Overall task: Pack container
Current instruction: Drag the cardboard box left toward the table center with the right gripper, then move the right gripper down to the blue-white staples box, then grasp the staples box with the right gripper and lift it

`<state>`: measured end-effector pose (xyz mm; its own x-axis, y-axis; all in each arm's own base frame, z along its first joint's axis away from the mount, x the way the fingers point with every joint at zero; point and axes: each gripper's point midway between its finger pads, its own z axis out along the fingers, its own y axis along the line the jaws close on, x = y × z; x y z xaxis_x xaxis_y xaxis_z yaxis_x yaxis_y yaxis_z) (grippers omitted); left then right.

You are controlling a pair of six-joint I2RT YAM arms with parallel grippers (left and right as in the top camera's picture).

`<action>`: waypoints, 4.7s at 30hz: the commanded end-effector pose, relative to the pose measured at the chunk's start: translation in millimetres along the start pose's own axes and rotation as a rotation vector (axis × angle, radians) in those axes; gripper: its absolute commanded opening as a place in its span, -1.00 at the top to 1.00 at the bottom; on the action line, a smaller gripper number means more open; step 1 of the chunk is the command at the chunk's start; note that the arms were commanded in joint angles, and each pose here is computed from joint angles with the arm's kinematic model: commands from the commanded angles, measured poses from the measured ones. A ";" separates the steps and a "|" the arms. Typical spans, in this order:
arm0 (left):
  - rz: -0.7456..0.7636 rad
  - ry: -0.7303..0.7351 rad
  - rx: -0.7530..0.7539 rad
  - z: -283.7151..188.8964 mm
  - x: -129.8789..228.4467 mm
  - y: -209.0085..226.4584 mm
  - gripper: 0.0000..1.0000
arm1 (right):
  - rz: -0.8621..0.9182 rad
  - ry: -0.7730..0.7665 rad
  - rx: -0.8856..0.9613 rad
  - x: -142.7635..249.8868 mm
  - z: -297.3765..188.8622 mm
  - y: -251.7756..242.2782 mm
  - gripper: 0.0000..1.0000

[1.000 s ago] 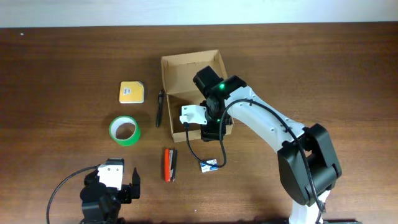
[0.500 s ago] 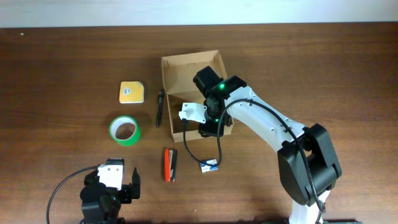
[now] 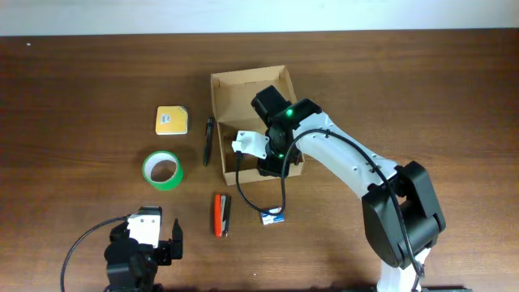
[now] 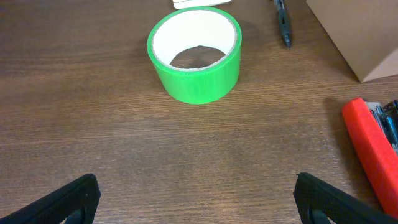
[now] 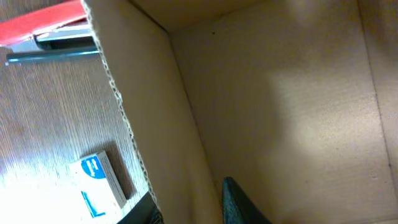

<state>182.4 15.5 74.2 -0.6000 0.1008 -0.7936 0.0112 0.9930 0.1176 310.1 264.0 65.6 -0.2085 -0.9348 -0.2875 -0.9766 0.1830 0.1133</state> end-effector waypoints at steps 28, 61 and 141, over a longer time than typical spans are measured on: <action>0.016 -0.002 -0.009 1.0 1.1 1.6 -0.99 | 0.035 -0.037 0.118 -28.1 -50.7 -15.1 -0.98; 0.016 -0.002 -0.009 1.0 1.1 1.6 -0.99 | -0.012 0.182 -0.026 74.1 -45.6 164.4 -0.98; 0.016 -0.002 -0.009 1.0 1.1 1.6 -0.99 | -0.043 0.145 -0.047 73.3 69.5 91.8 0.17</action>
<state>182.4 15.4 74.2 -0.6000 0.1008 -0.7936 0.0115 0.9930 0.1174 209.8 235.6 -1.7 -0.1410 -0.9754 -0.1697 -0.9870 0.1250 0.1012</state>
